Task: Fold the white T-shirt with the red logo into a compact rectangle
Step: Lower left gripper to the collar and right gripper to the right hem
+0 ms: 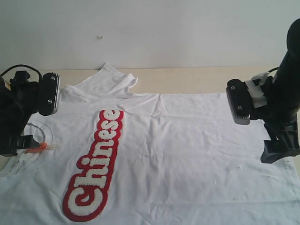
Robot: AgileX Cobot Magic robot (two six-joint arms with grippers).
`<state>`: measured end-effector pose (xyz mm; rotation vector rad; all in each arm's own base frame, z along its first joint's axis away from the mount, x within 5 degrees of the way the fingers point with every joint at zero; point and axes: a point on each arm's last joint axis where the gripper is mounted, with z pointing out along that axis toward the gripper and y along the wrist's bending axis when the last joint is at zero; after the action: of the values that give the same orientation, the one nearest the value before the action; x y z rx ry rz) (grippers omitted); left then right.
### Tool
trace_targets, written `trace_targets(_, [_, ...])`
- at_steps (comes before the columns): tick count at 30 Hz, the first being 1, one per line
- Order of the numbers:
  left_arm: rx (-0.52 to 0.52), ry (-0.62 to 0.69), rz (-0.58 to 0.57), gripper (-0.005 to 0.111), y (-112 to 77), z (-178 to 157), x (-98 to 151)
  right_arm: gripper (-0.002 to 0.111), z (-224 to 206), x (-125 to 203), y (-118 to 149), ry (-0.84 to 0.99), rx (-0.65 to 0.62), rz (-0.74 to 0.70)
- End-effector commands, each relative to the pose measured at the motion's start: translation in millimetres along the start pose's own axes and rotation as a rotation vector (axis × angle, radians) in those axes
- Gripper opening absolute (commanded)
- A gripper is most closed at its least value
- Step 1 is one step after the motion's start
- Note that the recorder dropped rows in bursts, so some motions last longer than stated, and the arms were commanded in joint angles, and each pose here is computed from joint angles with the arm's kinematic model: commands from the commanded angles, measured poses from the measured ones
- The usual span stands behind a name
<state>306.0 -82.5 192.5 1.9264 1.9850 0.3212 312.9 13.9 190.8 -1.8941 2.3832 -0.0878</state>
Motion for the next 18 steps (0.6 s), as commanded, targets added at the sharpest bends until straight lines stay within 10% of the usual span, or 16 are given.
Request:
trace_targets(1, [0.004,-0.001,0.171,0.086,1.3,6.2,3.4,0.105,12.0,18.4,-6.4,-0.001,-0.024,0.053])
trace_targets(6, [0.229,-0.066,0.141,0.072,14.6,31.2,22.1,0.105,14.1,16.9,-8.7,-0.017,-0.007,0.057])
trace_targets(14, [0.24,-0.167,-0.001,0.003,36.5,45.5,28.8,0.105,30.7,16.8,-10.9,-0.009,-0.039,0.056])
trace_targets(18, [0.193,-0.151,-0.105,0.003,41.7,46.6,31.5,0.105,37.5,16.7,-11.1,-0.006,-0.057,0.058])
